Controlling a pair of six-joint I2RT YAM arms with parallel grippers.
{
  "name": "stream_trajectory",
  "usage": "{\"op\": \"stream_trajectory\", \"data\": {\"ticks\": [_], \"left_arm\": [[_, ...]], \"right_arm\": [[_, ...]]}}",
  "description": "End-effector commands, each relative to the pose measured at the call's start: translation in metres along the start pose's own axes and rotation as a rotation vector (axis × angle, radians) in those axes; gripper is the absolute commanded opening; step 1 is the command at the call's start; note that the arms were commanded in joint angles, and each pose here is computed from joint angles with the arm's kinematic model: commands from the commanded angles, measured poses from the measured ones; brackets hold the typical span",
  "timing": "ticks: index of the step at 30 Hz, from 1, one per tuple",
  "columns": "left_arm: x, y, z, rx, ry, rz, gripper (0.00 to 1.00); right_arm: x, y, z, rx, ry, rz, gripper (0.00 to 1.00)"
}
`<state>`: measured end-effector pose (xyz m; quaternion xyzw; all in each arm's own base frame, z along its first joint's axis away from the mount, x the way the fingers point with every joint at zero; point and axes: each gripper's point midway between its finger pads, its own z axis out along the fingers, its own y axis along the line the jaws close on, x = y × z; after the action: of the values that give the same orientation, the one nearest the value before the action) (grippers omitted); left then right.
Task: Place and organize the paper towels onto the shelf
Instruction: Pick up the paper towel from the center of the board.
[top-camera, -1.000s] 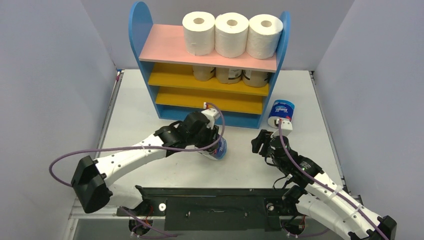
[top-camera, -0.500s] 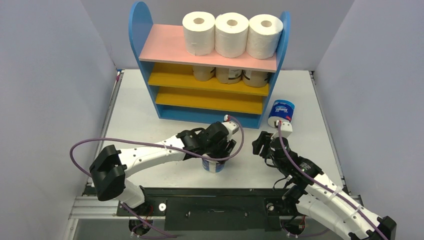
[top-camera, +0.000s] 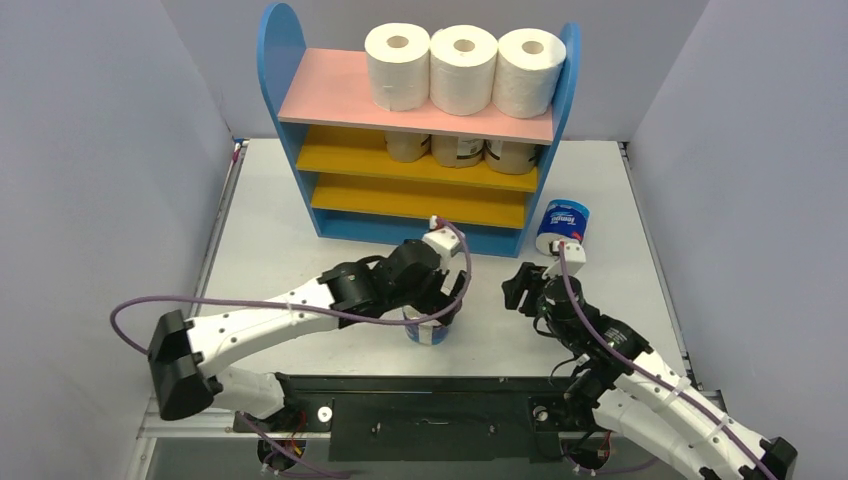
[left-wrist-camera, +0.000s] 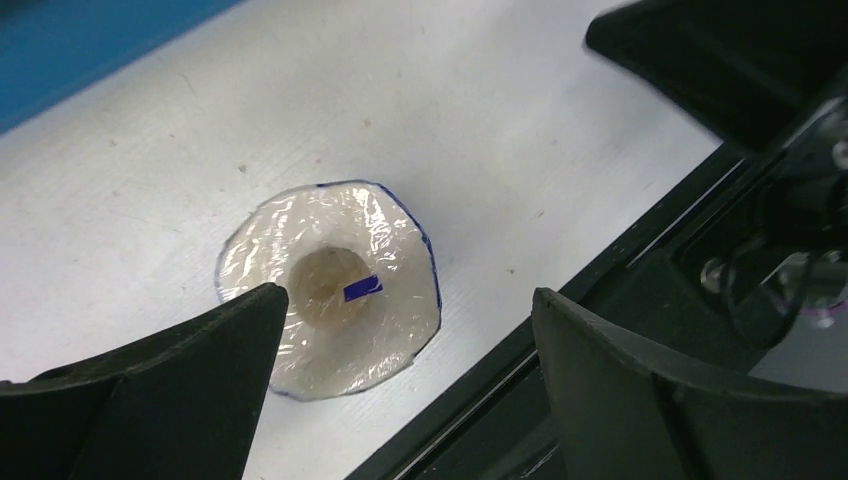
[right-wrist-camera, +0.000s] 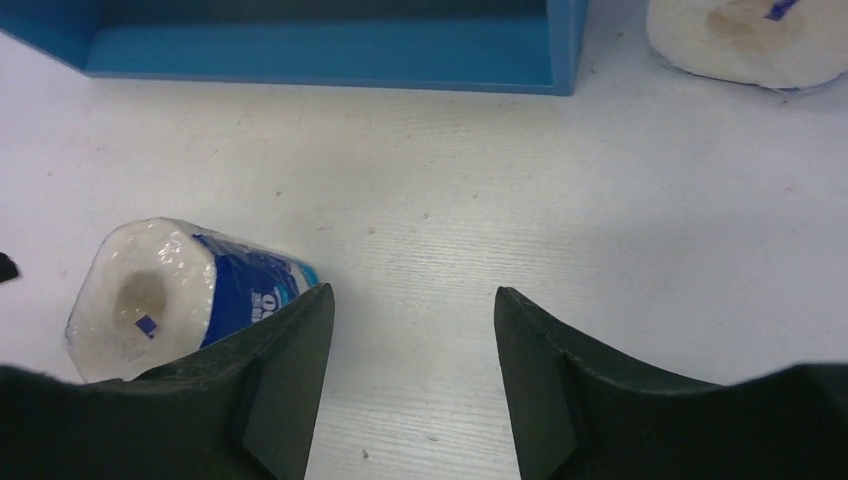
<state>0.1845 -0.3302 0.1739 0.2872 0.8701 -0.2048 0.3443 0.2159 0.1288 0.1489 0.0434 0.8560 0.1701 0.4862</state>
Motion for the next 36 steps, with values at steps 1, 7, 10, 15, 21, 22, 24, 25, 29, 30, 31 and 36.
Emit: {"op": "stream_trajectory", "data": {"ticks": [1, 7, 10, 15, 21, 22, 24, 25, 29, 30, 31, 36], "left_arm": [[-0.038, 0.020, -0.045, -0.047, -0.211, -0.142, 0.95], [-0.027, 0.073, -0.067, -0.059, -0.394, -0.453, 0.97], [-0.002, 0.104, -0.068, -0.091, -0.429, -0.589, 0.96], [0.034, 0.138, -0.062, -0.159, -0.407, -0.787, 0.96], [0.058, 0.166, -0.061, -0.227, -0.410, -0.911, 0.96], [0.062, 0.167, -0.059, -0.231, -0.404, -0.909, 0.96], [0.064, 0.169, -0.059, -0.227, -0.407, -0.909, 0.96], [0.065, 0.170, -0.060, -0.226, -0.408, -0.914, 0.96], [0.074, 0.174, -0.056, -0.231, -0.399, -0.932, 0.96], [0.073, 0.173, -0.055, -0.217, -0.404, -0.933, 0.96], [0.077, 0.173, -0.053, -0.216, -0.400, -0.936, 0.96], [0.079, 0.173, -0.050, -0.190, -0.407, -0.938, 0.96]], "right_arm": [[-0.013, 0.029, -0.002, -0.069, 0.025, -0.076, 0.57], [-0.007, 0.080, -0.013, -0.144, 0.037, -0.273, 0.62], [-0.008, 0.109, -0.014, -0.167, 0.050, -0.373, 0.62], [0.000, 0.155, -0.013, -0.203, 0.074, -0.558, 0.60], [0.020, 0.196, -0.001, -0.260, 0.162, -0.689, 0.59], [0.025, 0.199, -0.001, -0.272, 0.179, -0.712, 0.60], [0.034, 0.203, 0.002, -0.276, 0.208, -0.739, 0.60], [0.039, 0.205, 0.006, -0.271, 0.222, -0.751, 0.60], [0.052, 0.208, 0.012, -0.270, 0.264, -0.784, 0.60], [0.054, 0.209, 0.013, -0.274, 0.271, -0.789, 0.60], [0.058, 0.209, 0.015, -0.274, 0.278, -0.797, 0.60], [0.074, 0.208, 0.023, -0.273, 0.324, -0.824, 0.58]]}}
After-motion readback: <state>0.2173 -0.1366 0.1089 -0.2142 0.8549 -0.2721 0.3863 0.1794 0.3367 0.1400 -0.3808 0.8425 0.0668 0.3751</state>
